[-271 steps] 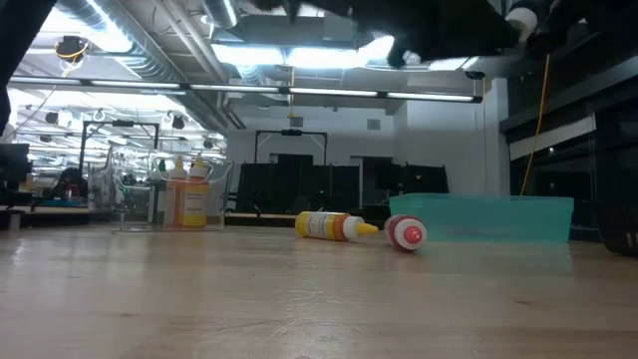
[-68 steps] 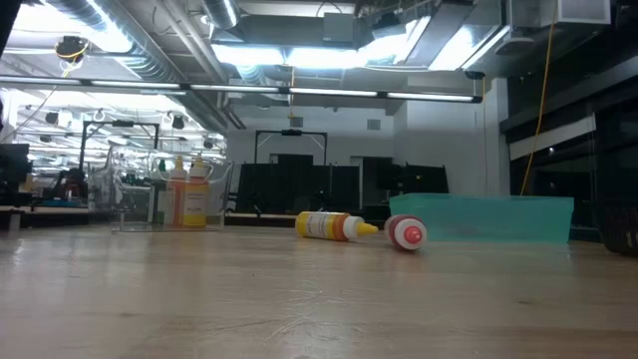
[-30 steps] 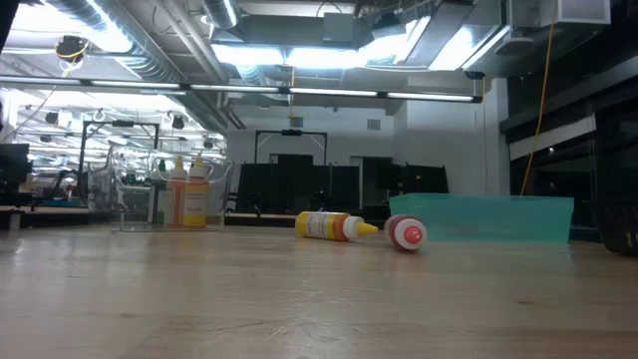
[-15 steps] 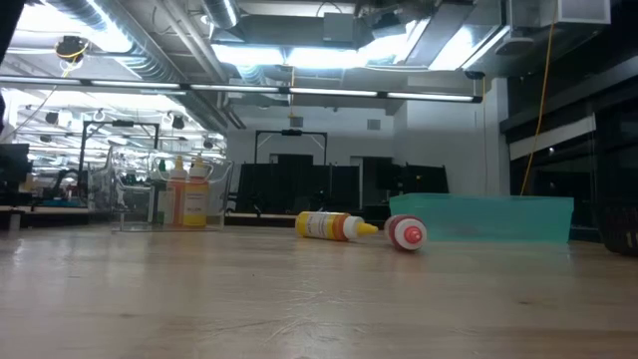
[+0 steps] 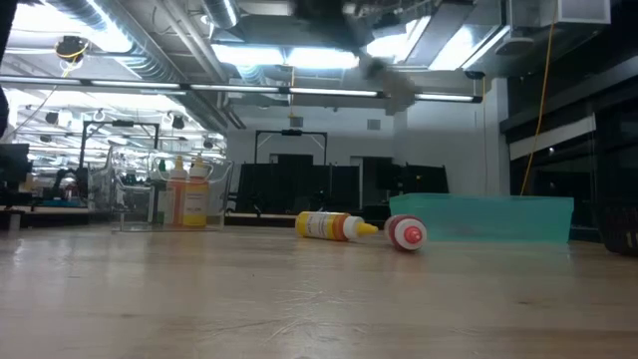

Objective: Pick & Place Food Item
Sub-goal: Put the green food coloring bottle into the transparent bin

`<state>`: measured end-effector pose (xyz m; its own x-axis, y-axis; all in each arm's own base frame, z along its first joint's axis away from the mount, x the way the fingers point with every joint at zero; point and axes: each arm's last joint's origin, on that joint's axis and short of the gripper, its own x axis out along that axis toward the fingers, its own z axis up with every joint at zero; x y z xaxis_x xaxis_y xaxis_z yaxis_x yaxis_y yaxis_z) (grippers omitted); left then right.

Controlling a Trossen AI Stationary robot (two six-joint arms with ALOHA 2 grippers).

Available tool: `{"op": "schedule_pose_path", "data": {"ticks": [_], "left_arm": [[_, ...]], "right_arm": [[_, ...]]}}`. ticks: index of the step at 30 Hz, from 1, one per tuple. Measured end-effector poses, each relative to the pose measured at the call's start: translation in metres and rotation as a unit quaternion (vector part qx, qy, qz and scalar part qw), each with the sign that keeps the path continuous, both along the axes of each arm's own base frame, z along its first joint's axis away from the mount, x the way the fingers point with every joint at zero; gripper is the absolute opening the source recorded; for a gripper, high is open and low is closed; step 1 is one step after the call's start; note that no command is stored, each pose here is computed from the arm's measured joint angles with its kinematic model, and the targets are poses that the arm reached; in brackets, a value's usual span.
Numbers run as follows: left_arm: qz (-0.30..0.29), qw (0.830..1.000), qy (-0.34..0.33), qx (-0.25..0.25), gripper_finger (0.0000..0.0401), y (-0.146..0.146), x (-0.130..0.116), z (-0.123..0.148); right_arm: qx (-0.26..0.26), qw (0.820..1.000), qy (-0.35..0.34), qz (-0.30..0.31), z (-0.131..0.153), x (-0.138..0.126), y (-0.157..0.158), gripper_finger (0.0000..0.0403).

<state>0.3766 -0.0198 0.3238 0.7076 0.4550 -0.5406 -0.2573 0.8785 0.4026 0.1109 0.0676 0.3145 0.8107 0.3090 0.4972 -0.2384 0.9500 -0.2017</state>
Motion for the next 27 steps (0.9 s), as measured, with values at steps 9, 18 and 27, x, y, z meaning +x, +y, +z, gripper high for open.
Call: {"op": "schedule_pose_path", "data": {"ticks": [9,18,27], "left_arm": [[0.15,0.966,0.17,-0.123,0.0033,0.012,-0.086,0.01],[0.21,0.94,0.193,-0.187,0.0033,0.01,-0.134,0.031],[0.253,0.913,0.235,-0.216,0.0033,0.024,-0.15,0.032]], "right_arm": [[-0.002,1.0,0.0,0.0,0.0,0.0,0.0,0.0242],[-0.02,1.0,0.005,-0.007,-0.002,0.001,0.001,0.0242],[-0.028,1.0,0.001,-0.011,-0.002,0.001,0.001,0.0242]]}}
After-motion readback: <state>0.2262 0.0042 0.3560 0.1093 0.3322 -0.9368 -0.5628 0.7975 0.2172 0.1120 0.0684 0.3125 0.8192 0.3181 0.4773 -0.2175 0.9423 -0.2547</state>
